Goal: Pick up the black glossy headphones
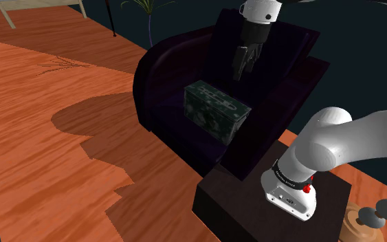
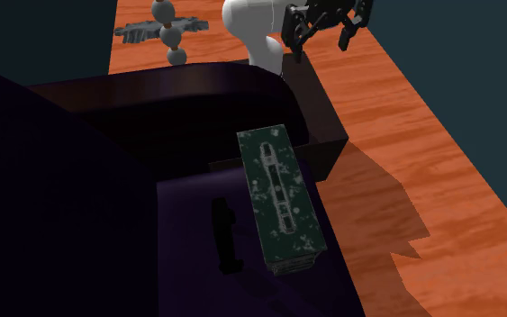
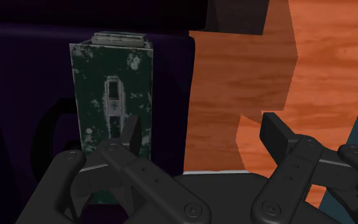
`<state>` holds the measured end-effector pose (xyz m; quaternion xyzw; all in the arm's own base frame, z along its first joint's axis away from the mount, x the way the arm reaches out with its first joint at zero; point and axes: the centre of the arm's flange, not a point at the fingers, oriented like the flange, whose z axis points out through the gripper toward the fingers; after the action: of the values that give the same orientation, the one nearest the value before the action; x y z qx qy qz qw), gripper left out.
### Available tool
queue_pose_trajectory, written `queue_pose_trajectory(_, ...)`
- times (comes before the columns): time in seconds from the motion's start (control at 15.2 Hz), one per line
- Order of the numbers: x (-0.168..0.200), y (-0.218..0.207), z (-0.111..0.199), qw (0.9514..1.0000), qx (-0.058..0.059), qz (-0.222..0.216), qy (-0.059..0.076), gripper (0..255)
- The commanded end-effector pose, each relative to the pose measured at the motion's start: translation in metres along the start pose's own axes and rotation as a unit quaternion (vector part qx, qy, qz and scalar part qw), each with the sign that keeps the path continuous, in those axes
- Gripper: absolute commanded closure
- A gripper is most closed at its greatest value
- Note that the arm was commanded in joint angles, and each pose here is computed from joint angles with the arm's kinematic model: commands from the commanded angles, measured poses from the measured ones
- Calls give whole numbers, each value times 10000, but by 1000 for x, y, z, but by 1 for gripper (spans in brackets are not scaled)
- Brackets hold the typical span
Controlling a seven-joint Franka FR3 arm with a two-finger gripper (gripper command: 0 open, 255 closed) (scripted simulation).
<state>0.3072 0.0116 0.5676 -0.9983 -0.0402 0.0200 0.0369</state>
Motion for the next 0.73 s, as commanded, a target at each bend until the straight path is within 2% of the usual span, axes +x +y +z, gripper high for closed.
queue_pose_trajectory(0.0, 0, 0, 0, 10000, 0, 0, 0, 0)
queue_pose_trajectory(0.66, 59, 92, 63, 9997, -134, 87, 190, 0)
